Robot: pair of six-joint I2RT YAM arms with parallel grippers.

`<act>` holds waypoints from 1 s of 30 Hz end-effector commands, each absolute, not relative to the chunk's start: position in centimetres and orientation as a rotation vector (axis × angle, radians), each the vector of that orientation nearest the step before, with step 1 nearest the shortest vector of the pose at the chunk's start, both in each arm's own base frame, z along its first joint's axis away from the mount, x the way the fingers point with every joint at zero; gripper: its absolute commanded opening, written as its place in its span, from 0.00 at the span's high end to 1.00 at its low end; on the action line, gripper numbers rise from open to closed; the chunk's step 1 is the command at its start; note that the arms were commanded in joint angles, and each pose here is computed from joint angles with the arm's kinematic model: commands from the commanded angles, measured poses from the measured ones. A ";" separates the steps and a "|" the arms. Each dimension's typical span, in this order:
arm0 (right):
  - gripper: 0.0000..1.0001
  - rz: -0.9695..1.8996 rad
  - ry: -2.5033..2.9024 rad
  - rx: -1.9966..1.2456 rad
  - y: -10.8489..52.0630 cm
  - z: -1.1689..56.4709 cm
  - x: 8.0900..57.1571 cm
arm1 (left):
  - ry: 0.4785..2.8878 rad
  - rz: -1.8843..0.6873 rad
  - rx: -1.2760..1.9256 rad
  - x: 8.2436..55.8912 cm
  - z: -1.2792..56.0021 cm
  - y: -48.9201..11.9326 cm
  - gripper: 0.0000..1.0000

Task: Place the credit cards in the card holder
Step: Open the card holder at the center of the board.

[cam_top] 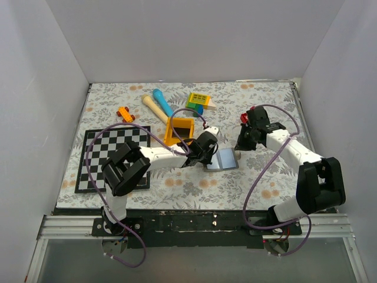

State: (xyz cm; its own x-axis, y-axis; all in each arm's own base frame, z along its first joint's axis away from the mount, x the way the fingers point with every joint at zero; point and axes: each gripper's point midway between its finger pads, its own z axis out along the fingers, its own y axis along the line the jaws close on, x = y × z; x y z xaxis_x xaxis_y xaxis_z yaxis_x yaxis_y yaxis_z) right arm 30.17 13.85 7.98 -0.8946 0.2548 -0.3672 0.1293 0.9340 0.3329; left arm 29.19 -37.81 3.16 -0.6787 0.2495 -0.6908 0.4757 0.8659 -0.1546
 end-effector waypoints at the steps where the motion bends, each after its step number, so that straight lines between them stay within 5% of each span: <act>1: 0.99 0.530 2.602 0.222 15.1 10.3 30.6 | 2.233 -0.480 0.485 30.2 9.4 -38.6 1.00; 18: 0.99 0.680 2.622 0.157 17.1 9.6 30.2 | 2.174 -0.537 0.480 30.4 13.1 -39.3 0.99; 30: 0.99 0.813 2.691 0.131 19.3 7.1 29.2 | 2.099 -0.558 0.261 33.0 20.0 -33.0 0.81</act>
